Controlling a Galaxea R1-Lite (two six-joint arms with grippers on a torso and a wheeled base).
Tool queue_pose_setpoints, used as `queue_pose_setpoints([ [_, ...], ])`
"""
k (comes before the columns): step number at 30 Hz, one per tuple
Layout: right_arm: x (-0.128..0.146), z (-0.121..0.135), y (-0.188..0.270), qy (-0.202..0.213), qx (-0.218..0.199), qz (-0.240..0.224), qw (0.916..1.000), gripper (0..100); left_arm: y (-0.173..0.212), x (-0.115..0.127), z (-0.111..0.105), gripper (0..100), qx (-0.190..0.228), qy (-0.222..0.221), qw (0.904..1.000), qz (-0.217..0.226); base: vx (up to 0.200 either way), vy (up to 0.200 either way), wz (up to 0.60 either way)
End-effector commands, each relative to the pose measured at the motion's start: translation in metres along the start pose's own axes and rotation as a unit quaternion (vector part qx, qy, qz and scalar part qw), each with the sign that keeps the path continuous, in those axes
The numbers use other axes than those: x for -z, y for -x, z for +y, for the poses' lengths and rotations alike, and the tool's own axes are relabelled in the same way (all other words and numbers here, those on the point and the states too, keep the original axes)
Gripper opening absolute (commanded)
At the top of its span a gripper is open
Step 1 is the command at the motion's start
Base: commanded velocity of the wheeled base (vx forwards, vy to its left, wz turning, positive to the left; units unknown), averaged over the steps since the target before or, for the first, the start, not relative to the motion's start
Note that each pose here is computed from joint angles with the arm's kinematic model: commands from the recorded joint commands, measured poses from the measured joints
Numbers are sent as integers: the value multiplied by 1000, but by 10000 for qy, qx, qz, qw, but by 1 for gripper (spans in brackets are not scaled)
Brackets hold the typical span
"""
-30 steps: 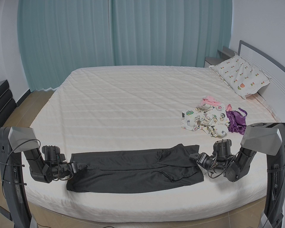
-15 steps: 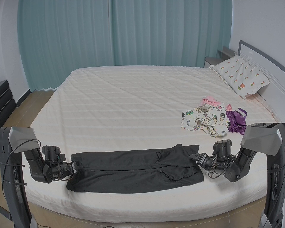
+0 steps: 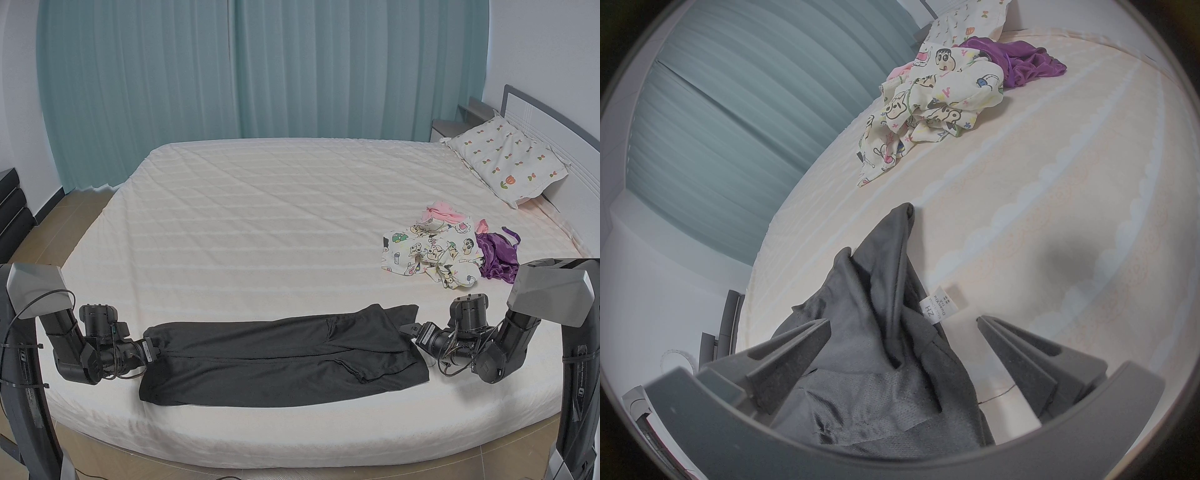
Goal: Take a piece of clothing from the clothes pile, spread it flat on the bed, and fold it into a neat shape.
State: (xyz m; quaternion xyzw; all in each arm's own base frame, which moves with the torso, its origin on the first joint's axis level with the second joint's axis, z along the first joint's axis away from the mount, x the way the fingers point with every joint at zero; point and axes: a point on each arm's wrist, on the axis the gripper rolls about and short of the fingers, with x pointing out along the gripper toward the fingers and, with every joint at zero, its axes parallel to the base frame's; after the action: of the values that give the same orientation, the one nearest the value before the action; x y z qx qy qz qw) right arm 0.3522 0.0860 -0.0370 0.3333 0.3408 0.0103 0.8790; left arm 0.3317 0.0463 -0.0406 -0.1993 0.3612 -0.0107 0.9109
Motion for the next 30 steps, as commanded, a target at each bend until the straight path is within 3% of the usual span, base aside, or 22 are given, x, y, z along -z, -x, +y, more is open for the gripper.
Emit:
queue_pose_setpoints([
  [1,-1,0,1,-12,-10,-12,10000,100,11,-9,7,0,-86,159,9997,-170,0,0,0],
  [6,-2,0,1,-105,-8,-26,9999,100,19,-18,11,0,-128,364,9988,-317,0,0,0],
  [20,-5,0,1,-212,-72,-16,9997,100,46,-33,5,0,-229,578,9980,-138,0,0,0],
  [23,-5,0,1,-212,-72,-16,9997,100,50,-33,-5,0,-160,548,9984,-62,0,0,0],
  [30,-5,0,1,-217,-68,-21,9997,100,51,-30,-45,0,7,650,9979,9,0,-200,0],
])
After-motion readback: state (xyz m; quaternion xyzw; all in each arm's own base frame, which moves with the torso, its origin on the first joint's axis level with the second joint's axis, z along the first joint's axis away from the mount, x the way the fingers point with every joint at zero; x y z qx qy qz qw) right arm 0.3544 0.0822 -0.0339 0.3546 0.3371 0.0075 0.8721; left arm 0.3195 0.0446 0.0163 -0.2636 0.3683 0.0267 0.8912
